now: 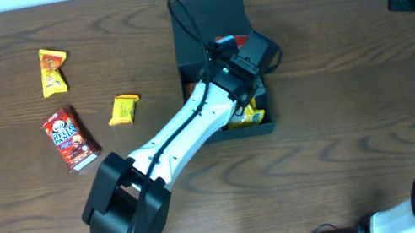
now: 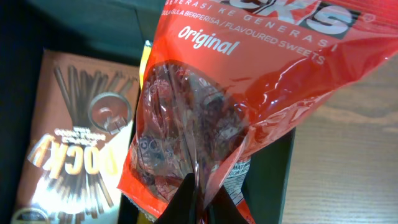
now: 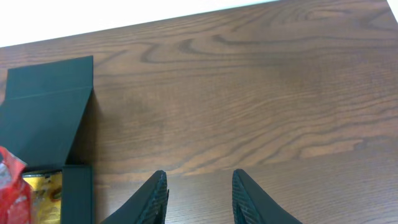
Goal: Pack container
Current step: 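Carry the red Jacks bag into the box and release it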
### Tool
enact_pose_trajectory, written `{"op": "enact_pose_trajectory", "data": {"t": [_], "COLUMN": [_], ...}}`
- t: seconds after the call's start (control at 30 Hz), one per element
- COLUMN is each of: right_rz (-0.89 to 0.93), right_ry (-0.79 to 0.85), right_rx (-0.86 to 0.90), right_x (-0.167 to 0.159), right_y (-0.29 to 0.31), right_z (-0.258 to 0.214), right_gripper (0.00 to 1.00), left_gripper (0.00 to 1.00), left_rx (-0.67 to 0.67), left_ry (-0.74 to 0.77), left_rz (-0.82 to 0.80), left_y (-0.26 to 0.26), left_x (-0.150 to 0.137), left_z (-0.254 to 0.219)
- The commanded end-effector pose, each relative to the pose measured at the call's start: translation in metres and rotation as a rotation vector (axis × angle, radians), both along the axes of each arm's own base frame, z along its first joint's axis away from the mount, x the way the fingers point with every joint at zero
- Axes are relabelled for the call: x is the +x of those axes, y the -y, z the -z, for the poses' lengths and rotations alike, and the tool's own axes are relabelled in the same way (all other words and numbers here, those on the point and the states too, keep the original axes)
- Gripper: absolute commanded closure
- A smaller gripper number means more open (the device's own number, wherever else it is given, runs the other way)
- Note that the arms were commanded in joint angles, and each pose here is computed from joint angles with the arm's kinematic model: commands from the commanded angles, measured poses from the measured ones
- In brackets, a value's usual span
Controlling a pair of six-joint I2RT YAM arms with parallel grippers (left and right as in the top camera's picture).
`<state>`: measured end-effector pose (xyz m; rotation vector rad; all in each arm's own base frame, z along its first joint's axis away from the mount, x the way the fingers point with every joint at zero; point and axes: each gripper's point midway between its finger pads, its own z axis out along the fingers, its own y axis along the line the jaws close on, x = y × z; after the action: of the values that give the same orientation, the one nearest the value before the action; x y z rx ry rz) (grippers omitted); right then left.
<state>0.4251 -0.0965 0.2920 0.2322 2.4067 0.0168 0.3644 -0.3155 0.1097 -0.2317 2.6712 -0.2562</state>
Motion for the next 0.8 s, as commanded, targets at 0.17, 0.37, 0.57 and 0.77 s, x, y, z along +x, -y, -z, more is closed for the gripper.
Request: {"op": "enact_pose_trajectory", "data": {"t": [0.17, 0.37, 0.57, 0.77], "right_rz": [0.027, 0.027, 0.035, 0.035], "right_ry": [0.038, 0.034, 0.035, 0.033], "right_rx": [-0.001, 0.001, 0.008, 0.009], "right_x": [-0.005, -0.005, -0.005, -0.006], "right_y": [0.003, 0.003, 0.003, 0.003], "right_z": [-0.017, -0.016, -0.017, -0.016], "right_gripper": [0.66, 0.65, 0.65, 0.64], "left_gripper": [0.94, 0.94, 0.94, 0.67], "left_rx": [-0.048, -0.052, -0.041, -0.056], "left_ry": [-0.133, -0.212, -0.279, -0.266], "left_rz": [-0.012, 0.007, 0.024, 0.047], "left_y": [0.01, 0.01, 0.006, 0.01], "left_x": [-0.023, -0.039, -0.053, -0.049], "left_z": [0.015, 0.02, 0.023, 0.021]}}
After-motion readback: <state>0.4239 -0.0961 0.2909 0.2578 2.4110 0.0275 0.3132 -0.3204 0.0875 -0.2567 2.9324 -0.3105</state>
